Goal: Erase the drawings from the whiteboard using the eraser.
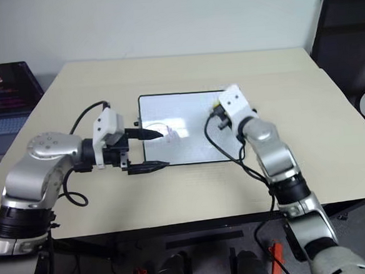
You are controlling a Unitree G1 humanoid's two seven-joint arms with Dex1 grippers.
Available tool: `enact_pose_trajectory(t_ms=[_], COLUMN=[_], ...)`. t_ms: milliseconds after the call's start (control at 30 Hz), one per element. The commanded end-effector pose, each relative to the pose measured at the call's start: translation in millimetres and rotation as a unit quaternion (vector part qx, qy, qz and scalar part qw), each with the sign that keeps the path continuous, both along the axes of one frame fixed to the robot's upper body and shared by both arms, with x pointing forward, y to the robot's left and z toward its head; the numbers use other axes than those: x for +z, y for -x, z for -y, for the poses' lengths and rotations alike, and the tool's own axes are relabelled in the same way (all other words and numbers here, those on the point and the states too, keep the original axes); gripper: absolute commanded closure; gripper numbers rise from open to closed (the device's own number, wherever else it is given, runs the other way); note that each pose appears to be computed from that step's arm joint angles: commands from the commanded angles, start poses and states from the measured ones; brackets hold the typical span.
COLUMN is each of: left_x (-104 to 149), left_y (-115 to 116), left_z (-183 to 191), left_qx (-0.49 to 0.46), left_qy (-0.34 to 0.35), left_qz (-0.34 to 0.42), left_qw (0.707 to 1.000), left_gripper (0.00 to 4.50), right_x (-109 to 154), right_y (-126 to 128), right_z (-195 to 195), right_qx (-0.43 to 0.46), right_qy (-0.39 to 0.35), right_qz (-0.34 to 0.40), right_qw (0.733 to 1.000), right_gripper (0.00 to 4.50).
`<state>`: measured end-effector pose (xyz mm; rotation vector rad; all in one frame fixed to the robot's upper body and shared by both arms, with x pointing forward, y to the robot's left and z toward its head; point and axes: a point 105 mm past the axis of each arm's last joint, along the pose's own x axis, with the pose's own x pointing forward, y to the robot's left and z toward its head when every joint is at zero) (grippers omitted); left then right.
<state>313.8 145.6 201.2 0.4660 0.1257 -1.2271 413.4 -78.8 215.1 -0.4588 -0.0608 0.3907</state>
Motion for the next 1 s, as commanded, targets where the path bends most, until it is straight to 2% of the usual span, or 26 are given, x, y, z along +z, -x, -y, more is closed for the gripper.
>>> enact_pose_trajectory(t_ms=[33,200,333,500,633,800,867,933,1000], left_x=[11.8,12.5,12.0,11.1,9.0,7.1,3.6,-10.1,-16.3], left_y=[2.3,3.5,4.2,3.6,2.0,-10.0,-9.5,4.2,13.3], left_z=[-1.5,-2.4,-4.1,-6.1,-9.5,-31.3,-44.0,-61.6,-68.0], left_qx=[-0.002,0.001,0.005,0.015,0.029,0.116,0.153,0.187,0.201], left_qy=[-0.005,-0.004,-0.004,-0.002,-0.001,0.003,0.005,-0.002,-0.005], left_qz=[0.027,0.029,0.029,0.03,0.026,0.048,0.048,0.025,0.013], left_qw=[1.0,1.0,1.0,0.999,0.999,0.992,0.987,0.982,0.98], left_gripper=[0.0,0.0,0.0,0.0,0.0,0.0,0.0,0.0,0.0], right_x=[12.6,-8.5,-45.5,-63.7,-64.2,-32.1,-22.9,-21.8,-22.7], right_y=[-8.5,-13.9,0.9,19.9,23.8,27.3,39.2,66.4,81.0], right_z=[9.1,21.0,19.5,6.7,0.3,-9.1,-20.2,-45.4,-57.5], right_qx=[-0.023,-0.039,-0.011,0.024,0.038,0.068,0.108,0.183,0.221], right_qy=[-0.002,0.007,-0.008,-0.02,-0.013,-0.019,-0.018,-0.022,-0.027], right_qz=[0.028,-0.008,-0.084,-0.123,-0.124,-0.038,-0.01,-0.001,-0.004], right_qw=[0.999,0.999,0.996,0.992,0.991,0.997,0.994,0.983,0.975], right_gripper=[3.41,3.41,3.41,3.41,3.41,3.41,3.41,3.41,3.41])
